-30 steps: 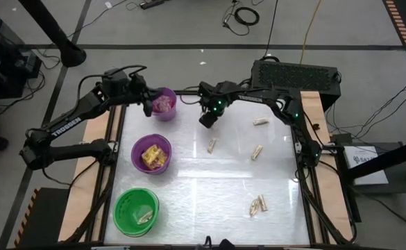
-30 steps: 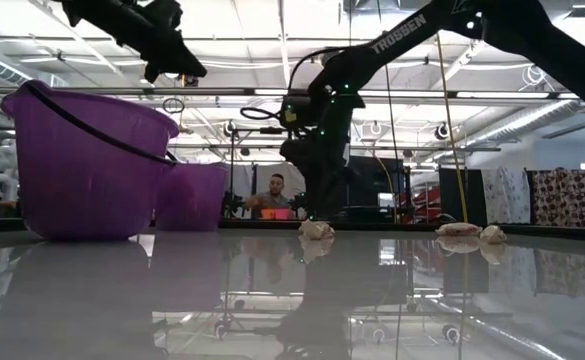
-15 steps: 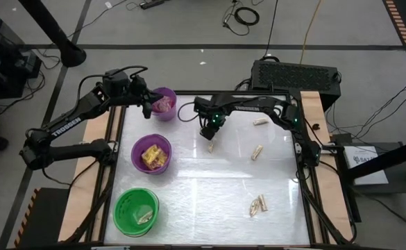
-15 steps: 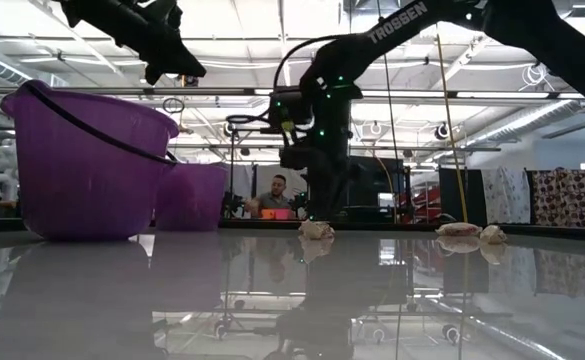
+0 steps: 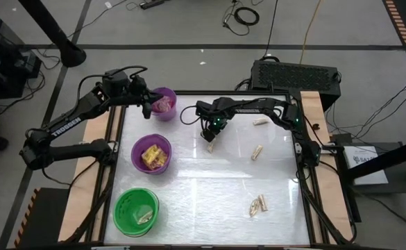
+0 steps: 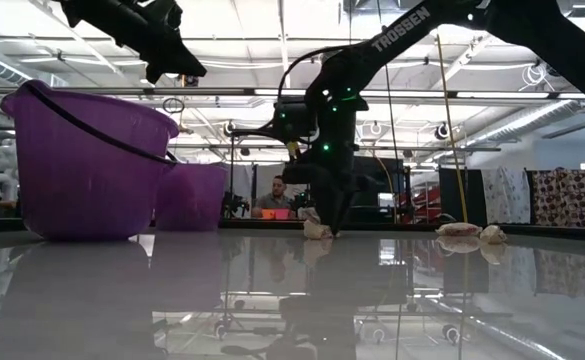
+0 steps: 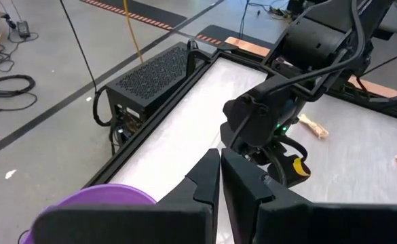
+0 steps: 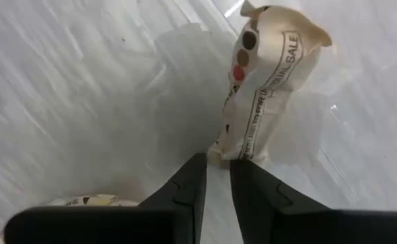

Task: Sort candy by brand, put in halloween buckets
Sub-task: Put the white candy into the green bucket

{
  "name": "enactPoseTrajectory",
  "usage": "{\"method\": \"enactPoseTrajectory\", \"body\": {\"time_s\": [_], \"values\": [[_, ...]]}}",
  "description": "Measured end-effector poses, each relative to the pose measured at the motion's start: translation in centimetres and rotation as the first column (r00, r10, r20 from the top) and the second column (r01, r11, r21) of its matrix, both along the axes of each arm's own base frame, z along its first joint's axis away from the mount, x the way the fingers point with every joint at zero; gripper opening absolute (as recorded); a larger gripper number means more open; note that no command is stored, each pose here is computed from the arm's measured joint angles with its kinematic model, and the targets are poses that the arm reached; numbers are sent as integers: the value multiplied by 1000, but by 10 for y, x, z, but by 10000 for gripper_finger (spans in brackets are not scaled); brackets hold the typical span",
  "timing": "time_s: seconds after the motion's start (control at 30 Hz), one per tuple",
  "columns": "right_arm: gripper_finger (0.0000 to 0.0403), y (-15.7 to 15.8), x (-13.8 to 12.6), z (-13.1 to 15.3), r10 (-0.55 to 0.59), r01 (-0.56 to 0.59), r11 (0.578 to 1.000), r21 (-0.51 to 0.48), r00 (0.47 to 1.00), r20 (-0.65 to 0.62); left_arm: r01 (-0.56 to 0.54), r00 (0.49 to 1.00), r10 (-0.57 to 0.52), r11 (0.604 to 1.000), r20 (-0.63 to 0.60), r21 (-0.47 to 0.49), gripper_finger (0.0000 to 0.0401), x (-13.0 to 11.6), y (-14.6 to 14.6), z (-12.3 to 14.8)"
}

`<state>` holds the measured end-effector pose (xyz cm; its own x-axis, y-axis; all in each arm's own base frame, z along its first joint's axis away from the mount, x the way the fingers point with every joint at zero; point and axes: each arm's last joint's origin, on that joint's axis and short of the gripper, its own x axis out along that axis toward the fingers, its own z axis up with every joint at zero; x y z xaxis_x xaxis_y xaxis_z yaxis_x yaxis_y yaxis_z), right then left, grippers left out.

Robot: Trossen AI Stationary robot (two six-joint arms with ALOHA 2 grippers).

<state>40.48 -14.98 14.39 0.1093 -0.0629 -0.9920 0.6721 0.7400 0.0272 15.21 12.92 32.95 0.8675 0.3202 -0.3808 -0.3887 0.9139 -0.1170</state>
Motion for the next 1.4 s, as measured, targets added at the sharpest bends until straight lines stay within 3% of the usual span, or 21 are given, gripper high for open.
{"method": "enactPoseTrajectory", "body": {"time_s": [0.23, 0.4, 0.5, 0.6, 0.83, 1.1, 1.23, 1.4], "values": [[9, -2, 0, 2, 44, -44, 999, 3, 999, 18, 0, 1000, 0, 1000, 7, 7, 23, 0, 0, 1], [1, -3, -1, 13, 43, -42, 999, -4, 998, 48, 0, 1000, 0, 1000, 6, 6, 23, 0, 0, 1], [1, 1, 1, 29, 44, -49, 998, 32, 989, 139, 3, 1000, -3, 1000, 2, 12, 23, 0, 0, 1], [0, 13, 3, 44, 49, -61, 997, 54, 980, 193, 10, 1000, -10, 1000, -9, 23, 23, 0, 0, 0], [0, 56, 6, 89, 149, -159, 987, 4, 936, 319, 33, 998, -31, 999, -57, 41, 23, -1, -1, -3], [0, 104, 18, 101, 185, -204, 979, 4, 893, 410, 60, 990, -56, 998, -127, 29, 23, -4, -4, -10], [0, 134, 30, 105, 249, -271, 962, -30, 829, 500, 70, 986, -65, 997, -153, 23, 23, -5, -5, -12], [0, 165, 46, 120, 310, -329, 939, -104, 675, 669, 77, 982, -74, 997, -176, 12, 23, -6, -6, -14]]}}
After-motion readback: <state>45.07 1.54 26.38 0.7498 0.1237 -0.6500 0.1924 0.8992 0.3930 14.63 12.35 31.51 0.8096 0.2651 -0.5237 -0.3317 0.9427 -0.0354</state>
